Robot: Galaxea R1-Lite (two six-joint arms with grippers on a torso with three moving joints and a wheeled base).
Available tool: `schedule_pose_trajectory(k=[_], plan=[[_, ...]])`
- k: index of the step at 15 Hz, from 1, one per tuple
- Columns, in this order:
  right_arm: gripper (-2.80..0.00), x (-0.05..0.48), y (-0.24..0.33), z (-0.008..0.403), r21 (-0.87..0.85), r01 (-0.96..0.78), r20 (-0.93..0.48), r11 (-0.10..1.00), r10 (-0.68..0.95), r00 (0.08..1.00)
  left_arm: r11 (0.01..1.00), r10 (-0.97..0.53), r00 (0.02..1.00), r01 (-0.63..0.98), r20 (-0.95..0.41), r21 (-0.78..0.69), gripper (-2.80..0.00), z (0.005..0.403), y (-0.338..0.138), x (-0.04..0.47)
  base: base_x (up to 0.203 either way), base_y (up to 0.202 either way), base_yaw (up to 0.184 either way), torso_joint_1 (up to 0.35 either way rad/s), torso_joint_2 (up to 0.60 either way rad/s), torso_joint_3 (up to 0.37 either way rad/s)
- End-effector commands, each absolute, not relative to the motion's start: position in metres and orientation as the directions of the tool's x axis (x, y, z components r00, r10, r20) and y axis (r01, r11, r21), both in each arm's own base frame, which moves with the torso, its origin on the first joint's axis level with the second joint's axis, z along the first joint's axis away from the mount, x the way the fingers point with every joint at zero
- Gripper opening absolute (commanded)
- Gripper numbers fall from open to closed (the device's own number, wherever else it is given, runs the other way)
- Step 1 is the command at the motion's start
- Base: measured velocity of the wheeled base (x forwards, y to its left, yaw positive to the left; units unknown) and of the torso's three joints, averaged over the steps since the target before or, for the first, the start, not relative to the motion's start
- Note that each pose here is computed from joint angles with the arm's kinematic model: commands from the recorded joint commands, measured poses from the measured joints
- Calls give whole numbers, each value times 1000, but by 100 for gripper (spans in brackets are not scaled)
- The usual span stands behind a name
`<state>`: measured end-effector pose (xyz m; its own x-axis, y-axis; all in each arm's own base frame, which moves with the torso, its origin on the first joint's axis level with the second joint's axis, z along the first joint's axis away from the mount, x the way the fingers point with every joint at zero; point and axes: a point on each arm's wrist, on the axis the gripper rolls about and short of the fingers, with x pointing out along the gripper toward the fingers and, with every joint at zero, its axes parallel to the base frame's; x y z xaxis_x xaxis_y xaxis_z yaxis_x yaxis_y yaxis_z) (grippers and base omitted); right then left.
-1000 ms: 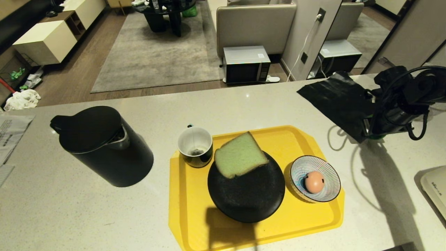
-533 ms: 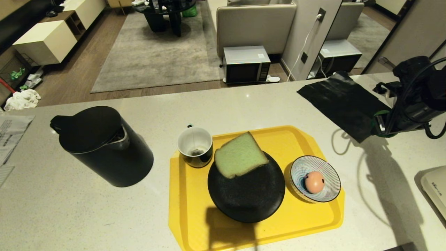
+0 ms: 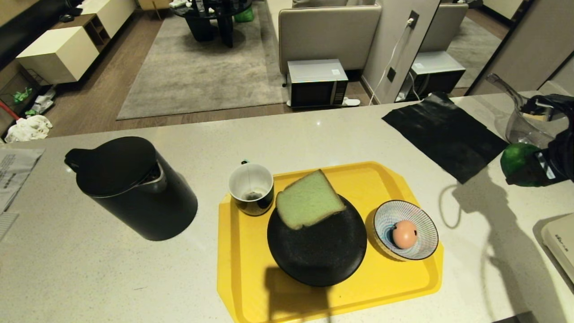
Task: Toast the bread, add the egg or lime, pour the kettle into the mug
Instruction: Put the fruit on a plate
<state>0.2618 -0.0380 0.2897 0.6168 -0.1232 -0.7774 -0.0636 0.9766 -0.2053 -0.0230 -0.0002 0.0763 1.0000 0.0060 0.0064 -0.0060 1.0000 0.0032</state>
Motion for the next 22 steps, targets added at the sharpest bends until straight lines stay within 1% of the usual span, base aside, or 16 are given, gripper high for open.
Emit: schedule_pose_trajectory(k=[1, 3, 6, 8, 11, 13, 17, 20, 22], plan=[[-280, 219, -32, 298, -222, -112, -781, 969, -108, 615, 1000, 5, 1000, -5, 8, 3, -280, 76, 0, -23, 0, 0, 0, 0, 0, 0], [-280, 197, -28, 285, -222, -164, -815, 961, -91, 572, 1000, 6, 1000, -6, 8, 3, -280, 76, 0, -23, 0, 0, 0, 0, 0, 0], [-280, 164, -23, 268, -230, -250, -844, 940, -65, 532, 1000, 5, 1000, -5, 8, 3, -280, 76, 0, -23, 0, 0, 0, 0, 0, 0], [-280, 151, -20, 261, -233, -299, -853, 925, -47, 520, 1000, 6, 1000, -6, 8, 3, -280, 76, 0, -23, 0, 0, 0, 0, 0, 0], [-280, 138, -15, 242, -206, -367, -884, 907, -12, 467, 1000, 6, 1000, -6, 8, 3, -280, 76, 0, -23, 0, 0, 0, 0, 0, 0], [-280, 133, -14, 240, -204, -372, -883, 905, -7, 468, 1000, 6, 1000, -6, 8, 3, -280, 76, 0, -23, 0, 0, 0, 0, 0, 0], [-280, 136, -15, 248, -205, -334, -867, 920, -12, 499, 1000, 6, 1000, -6, 8, 3, -280, 76, 0, -23, 0, 0, 0, 0, 0, 0], [-280, 136, -13, 257, -180, -352, -845, 918, 39, 534, 1000, 6, 1000, -6, 8, 2, -280, 76, 0, -23, 0, 0, 0, 0, 0, 0], [-280, 136, -13, 258, -180, -353, -841, 918, 43, 539, 1000, 6, 1000, -6, 8, 3, -280, 76, 0, -23, 0, 0, 0, 0, 0, 0]])
